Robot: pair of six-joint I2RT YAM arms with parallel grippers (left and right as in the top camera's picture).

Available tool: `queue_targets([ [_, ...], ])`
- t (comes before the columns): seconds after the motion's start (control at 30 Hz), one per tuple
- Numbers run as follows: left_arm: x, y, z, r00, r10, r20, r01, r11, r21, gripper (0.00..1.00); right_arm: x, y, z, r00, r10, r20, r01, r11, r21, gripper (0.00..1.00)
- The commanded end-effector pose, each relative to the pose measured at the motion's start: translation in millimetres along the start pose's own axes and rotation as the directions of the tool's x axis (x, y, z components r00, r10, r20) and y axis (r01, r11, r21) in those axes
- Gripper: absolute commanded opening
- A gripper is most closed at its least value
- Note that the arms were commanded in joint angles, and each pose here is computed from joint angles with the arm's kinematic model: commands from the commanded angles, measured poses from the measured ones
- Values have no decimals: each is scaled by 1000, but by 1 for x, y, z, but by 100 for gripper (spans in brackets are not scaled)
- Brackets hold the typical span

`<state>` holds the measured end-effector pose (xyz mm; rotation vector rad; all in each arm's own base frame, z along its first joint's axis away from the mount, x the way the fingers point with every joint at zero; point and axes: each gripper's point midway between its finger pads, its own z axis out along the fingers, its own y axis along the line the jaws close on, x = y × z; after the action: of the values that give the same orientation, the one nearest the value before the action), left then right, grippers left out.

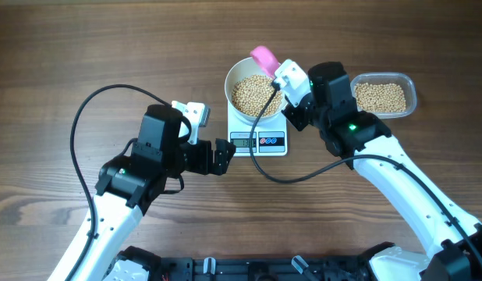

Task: Scoop item into bowl and weigh 150g on scale
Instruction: 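Return the empty scoop over the soybean tub with the right gripper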

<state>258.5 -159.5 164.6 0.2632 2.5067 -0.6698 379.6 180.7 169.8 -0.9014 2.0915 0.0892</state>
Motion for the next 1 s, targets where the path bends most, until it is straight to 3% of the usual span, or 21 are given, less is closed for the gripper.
queue_targets([
  [0.0, 1, -1, 1, 1000, 19, -3, -19, 1000, 6, 100, -16, -1, -10, 939, 340, 53, -334, 937, -100, 4],
  [0.23, 1, -1, 1, 1000, 19, -3, -19, 1000, 6, 100, -6, -96, -58, 738, 656, 156, -637, 754, -159, 4],
  [0.33, 1, -1, 1, 1000, 19, -3, -19, 1000, 6, 100, 46, -149, -84, 623, 766, 160, -772, 635, -35, 4],
  [0.43, 1, -1, 1, 1000, 19, -3, -19, 1000, 6, 100, 103, -164, -97, 528, 844, 90, -848, 519, 106, 4],
  [0.53, 1, -1, 1, 1000, 19, -3, -19, 1000, 6, 100, 158, -171, -111, 576, 817, -17, -770, 550, 325, 4],
  [0.63, 1, -1, 1, 1000, 19, -3, -19, 1000, 6, 100, 179, -177, -119, 632, 770, -83, -669, 597, 442, 4],
  [0.77, 1, -1, 1, 1000, 19, -4, -19, 1000, 5, 100, 190, -177, -112, 685, 707, -176, -574, 672, 468, 4],
  [0.97, 1, -1, 1, 1000, 19, -3, -19, 1000, 6, 100, 202, -154, -84, 736, 574, -359, -445, 810, 382, 4],
])
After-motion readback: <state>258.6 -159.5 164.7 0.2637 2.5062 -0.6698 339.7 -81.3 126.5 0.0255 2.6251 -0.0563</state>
